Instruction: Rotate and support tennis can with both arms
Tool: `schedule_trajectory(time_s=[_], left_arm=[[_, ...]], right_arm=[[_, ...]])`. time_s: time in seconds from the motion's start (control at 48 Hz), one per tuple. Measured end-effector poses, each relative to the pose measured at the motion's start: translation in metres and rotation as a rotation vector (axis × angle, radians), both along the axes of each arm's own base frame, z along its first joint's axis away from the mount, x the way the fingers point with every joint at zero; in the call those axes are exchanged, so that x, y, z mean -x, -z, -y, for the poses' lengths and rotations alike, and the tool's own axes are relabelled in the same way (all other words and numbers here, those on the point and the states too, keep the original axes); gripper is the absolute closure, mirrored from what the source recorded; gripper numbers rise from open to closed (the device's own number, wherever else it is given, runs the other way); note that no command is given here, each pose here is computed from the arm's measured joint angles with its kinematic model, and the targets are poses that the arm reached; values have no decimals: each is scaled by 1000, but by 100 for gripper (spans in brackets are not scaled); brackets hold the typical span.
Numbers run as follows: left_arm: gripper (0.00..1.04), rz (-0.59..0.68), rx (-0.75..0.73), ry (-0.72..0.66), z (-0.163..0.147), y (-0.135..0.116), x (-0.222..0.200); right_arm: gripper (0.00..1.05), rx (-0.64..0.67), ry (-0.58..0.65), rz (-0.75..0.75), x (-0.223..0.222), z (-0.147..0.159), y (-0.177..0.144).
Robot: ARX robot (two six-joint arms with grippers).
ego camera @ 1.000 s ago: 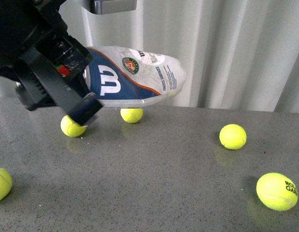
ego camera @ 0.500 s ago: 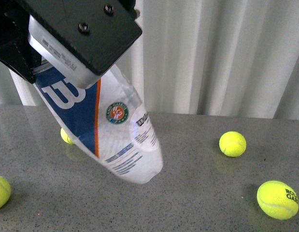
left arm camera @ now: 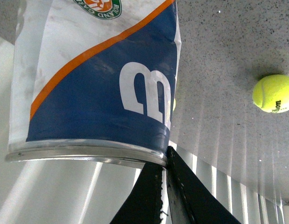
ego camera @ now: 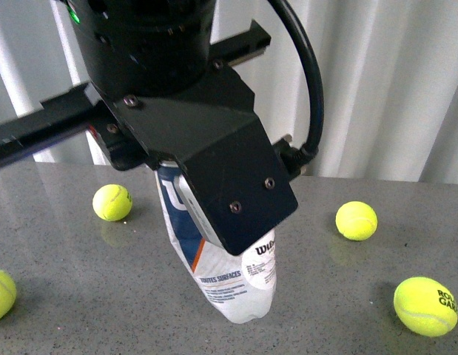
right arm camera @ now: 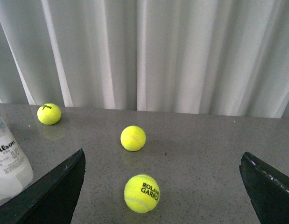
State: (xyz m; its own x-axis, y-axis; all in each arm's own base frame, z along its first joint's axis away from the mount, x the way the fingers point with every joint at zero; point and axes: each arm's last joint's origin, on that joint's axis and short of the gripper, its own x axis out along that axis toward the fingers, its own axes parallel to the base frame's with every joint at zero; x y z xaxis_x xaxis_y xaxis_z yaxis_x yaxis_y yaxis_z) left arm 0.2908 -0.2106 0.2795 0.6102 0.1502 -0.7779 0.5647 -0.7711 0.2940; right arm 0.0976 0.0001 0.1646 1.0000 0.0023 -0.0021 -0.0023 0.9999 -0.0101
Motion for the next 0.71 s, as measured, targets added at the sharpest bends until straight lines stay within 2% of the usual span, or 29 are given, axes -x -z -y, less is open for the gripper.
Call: schedule_trajectory(time_s=[0.271, 0.708], left_arm=[[101, 20, 9, 59, 15, 34, -16], [101, 36, -53, -5, -14, 49, -42]], right_arm=[[7, 0, 0, 0, 0, 0, 0], [7, 0, 0, 0, 0, 0, 0]])
